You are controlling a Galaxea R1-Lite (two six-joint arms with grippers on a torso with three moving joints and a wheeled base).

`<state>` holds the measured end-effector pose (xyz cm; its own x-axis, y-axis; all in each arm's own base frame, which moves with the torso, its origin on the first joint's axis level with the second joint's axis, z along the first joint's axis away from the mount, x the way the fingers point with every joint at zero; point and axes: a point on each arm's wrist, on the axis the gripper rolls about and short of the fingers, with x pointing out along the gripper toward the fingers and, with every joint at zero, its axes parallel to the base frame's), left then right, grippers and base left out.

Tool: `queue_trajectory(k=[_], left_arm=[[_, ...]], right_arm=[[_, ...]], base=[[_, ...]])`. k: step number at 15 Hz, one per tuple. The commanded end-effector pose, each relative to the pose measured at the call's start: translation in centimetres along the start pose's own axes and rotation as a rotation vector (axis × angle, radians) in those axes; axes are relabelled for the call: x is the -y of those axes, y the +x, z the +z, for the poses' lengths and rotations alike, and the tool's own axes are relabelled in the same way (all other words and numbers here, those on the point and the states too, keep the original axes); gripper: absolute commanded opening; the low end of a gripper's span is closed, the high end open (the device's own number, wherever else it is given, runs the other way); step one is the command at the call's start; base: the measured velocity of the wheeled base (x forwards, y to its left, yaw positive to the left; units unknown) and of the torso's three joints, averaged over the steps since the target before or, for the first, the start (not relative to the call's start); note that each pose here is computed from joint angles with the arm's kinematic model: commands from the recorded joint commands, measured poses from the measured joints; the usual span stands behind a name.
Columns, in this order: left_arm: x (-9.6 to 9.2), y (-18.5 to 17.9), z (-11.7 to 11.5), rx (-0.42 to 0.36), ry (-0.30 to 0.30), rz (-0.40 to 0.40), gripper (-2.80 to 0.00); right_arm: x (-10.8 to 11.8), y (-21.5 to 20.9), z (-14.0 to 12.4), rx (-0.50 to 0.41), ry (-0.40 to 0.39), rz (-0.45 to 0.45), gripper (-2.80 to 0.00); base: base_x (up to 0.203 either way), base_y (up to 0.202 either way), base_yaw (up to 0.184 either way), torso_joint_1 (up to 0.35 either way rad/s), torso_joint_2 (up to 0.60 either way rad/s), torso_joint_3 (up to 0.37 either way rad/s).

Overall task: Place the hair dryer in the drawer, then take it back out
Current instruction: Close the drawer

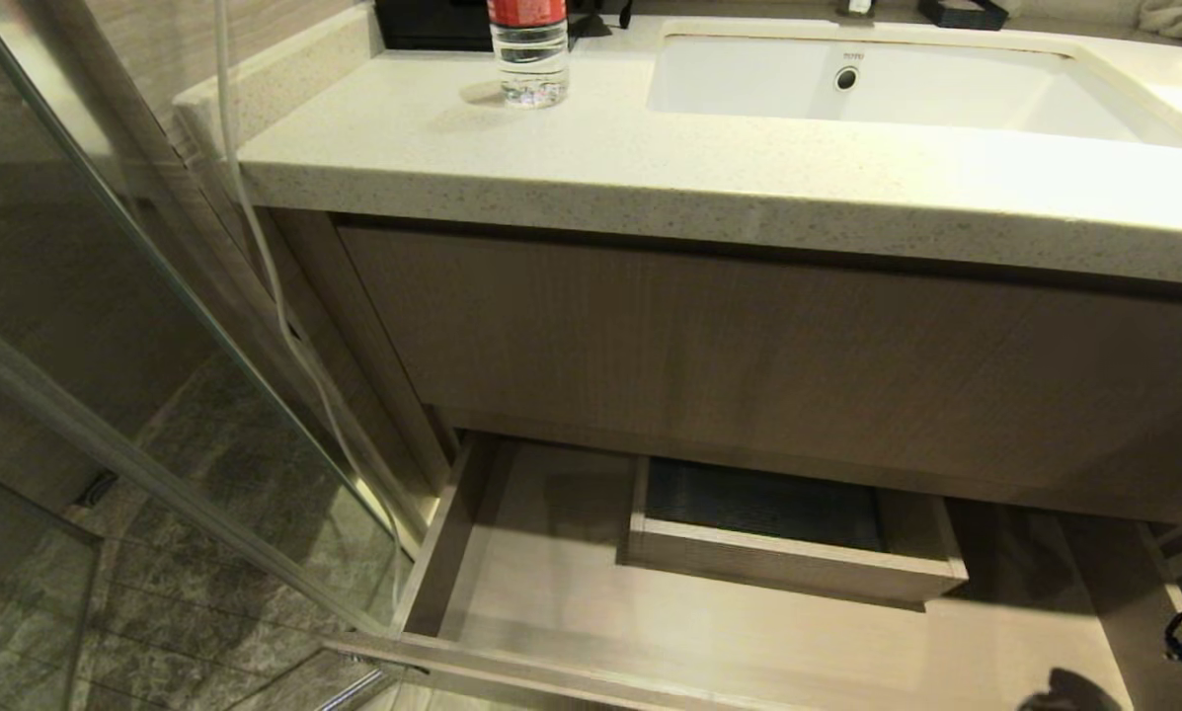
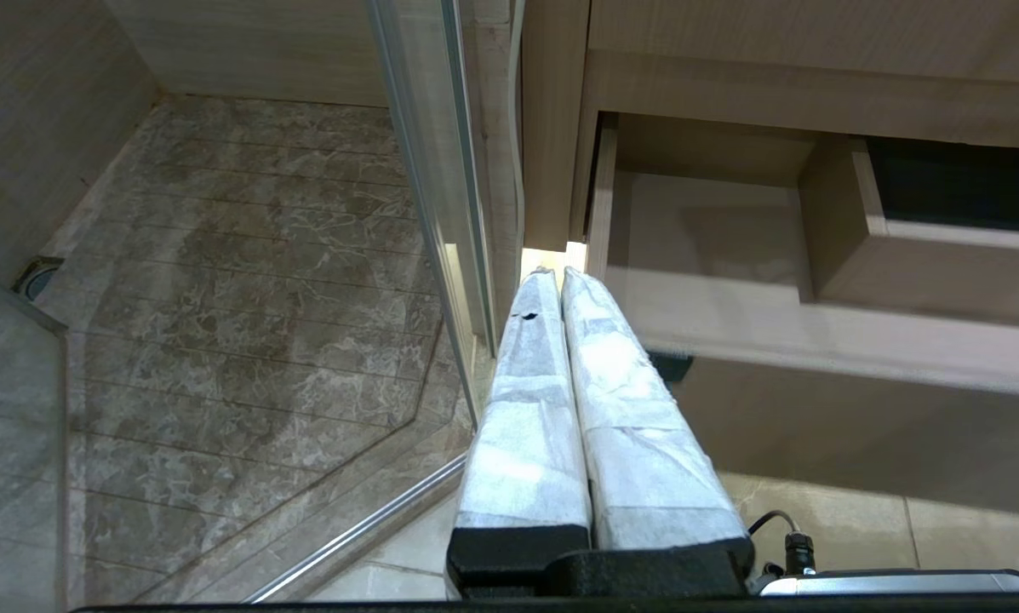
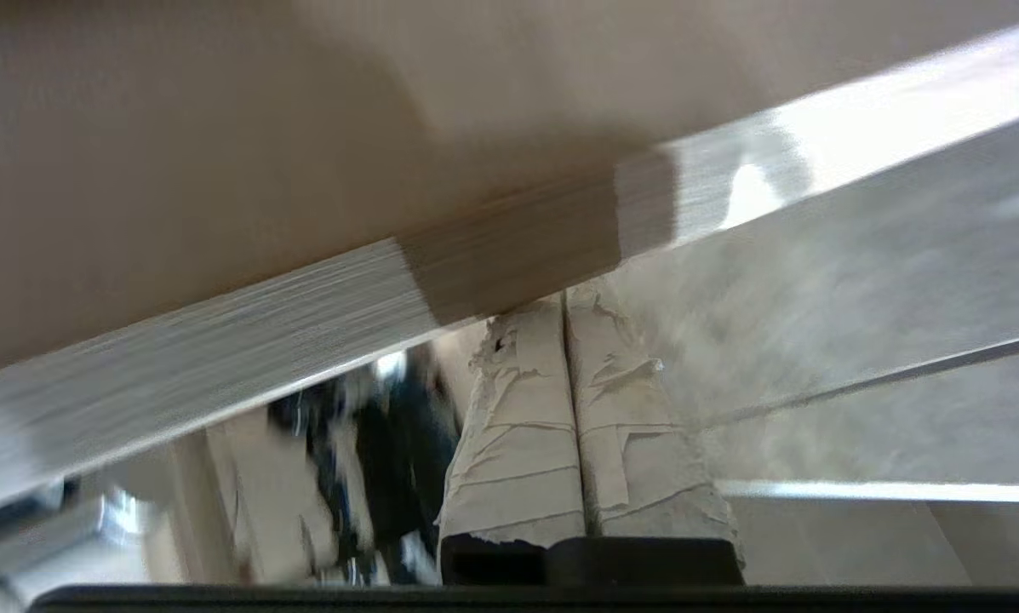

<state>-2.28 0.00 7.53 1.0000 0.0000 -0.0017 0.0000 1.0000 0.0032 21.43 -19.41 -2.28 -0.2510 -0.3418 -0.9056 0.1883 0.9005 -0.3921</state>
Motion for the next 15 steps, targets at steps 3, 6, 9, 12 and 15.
queue_trajectory(k=[3, 6, 9, 12, 15], left_arm=[[0.0, 0.0, 0.0, 0.000, 0.000, 0.000, -2.80], [0.0, 0.0, 0.0, 0.000, 0.000, 0.000, -2.80], [0.0, 0.0, 0.0, 0.000, 0.000, 0.000, -2.80], [0.0, 0.0, 0.0, 0.000, 0.000, 0.000, -2.80], [0.0, 0.0, 0.0, 0.000, 0.000, 0.000, -2.80]], right_arm=[[0.7, -2.3, 2.2, 0.171, 0.039, -0.071, -2.80], [1.0, -3.8, 3.1, 0.305, 0.054, -0.092, -2.80], [1.7, -5.7, 3.5, 0.423, 0.038, -0.100, -2.80], [2.9, -8.6, 3.0, 0.573, 0.008, -0.114, -2.80], [3.3, -10.7, 1.6, 0.683, -0.018, -0.125, -2.80]], base=[[0.000, 0.000, 0.000, 0.000, 0.00, 0.000], [0.000, 0.000, 0.000, 0.000, 0.00, 0.000], [0.000, 0.000, 0.000, 0.000, 0.00, 0.000], [0.000, 0.000, 0.000, 0.000, 0.00, 0.000], [0.000, 0.000, 0.000, 0.000, 0.00, 0.000]])
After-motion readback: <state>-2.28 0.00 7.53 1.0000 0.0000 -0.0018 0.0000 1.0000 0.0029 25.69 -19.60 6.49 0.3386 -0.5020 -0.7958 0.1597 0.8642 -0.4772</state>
